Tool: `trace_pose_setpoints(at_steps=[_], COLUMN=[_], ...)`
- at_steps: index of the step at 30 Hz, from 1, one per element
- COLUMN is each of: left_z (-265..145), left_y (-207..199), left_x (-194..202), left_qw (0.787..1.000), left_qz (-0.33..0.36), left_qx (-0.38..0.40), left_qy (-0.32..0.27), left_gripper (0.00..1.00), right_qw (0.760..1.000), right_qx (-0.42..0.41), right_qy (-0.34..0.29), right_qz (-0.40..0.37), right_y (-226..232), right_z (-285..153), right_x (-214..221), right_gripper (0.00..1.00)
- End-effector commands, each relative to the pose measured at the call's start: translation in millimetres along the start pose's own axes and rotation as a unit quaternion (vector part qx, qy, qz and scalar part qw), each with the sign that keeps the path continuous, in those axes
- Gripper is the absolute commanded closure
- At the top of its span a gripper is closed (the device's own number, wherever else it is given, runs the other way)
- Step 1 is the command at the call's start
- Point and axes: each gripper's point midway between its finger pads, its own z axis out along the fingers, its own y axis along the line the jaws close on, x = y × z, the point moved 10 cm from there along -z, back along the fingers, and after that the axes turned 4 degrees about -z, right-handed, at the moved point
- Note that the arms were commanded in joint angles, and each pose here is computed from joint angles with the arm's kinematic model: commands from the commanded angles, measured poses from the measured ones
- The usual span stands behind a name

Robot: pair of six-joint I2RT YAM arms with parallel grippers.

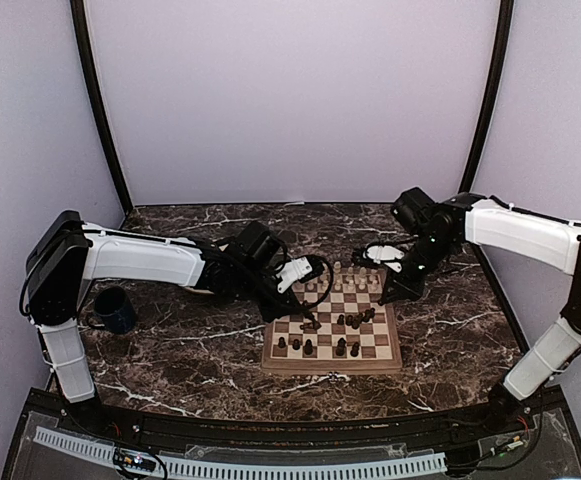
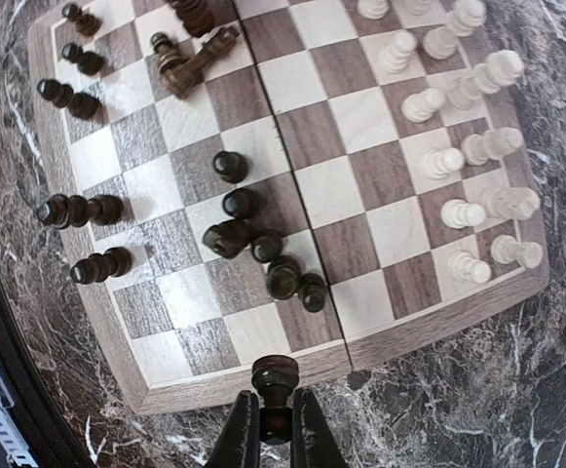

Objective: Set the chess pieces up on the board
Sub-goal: Place the pawn at a7.

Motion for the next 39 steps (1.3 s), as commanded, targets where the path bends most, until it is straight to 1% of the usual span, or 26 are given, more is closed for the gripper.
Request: trace_pose_setpoints(at_steps=[1, 6, 8, 12, 17, 27, 39], left_z=[-11.8, -12.2, -12.8, -16.1, -16.3, -16.2, -16.1], left_y=[-0.9, -1.2, -1.2, -1.6, -1.5, -1.7, -1.9], left_x=[-8.4, -9.0, -9.2, -10.2, -9.9, -10.3, -10.3], left_qw=[1.000, 1.000, 1.000, 0.999, 0.999, 0.999, 0.999], left_qz=[-0.002, -0.005, -0.005, -0.004, -0.004, -0.004, -0.004], left_qx=[0.000, 0.002, 0.001, -0.002, -0.003, -0.001, 0.000], left_qy=[-0.017, -0.022, -0.024, -0.032, -0.031, -0.032, -0.032], left_gripper=[0.99, 0.99, 0.99, 0.99, 0.99, 0.99, 0.99], right_qw=[0.996, 0.991, 0.990, 0.985, 0.980, 0.979, 0.981], right_qx=[0.005, -0.024, -0.025, -0.020, -0.029, -0.008, -0.005], right_qy=[0.063, 0.086, 0.088, 0.118, 0.148, 0.161, 0.153], right_qz=[-0.060, -0.097, -0.110, -0.123, -0.133, -0.125, -0.120], right_y=[18.4, 39.7, 45.4, 53.0, 55.6, 51.7, 52.4], right_z=[12.7, 28.9, 32.1, 45.9, 61.5, 70.2, 68.6], right_x=[4.9, 3.8, 0.4, 7.0, 10.9, 11.5, 10.3], right_gripper=[0.99, 0.99, 0.99, 0.99, 0.99, 0.97, 0.80])
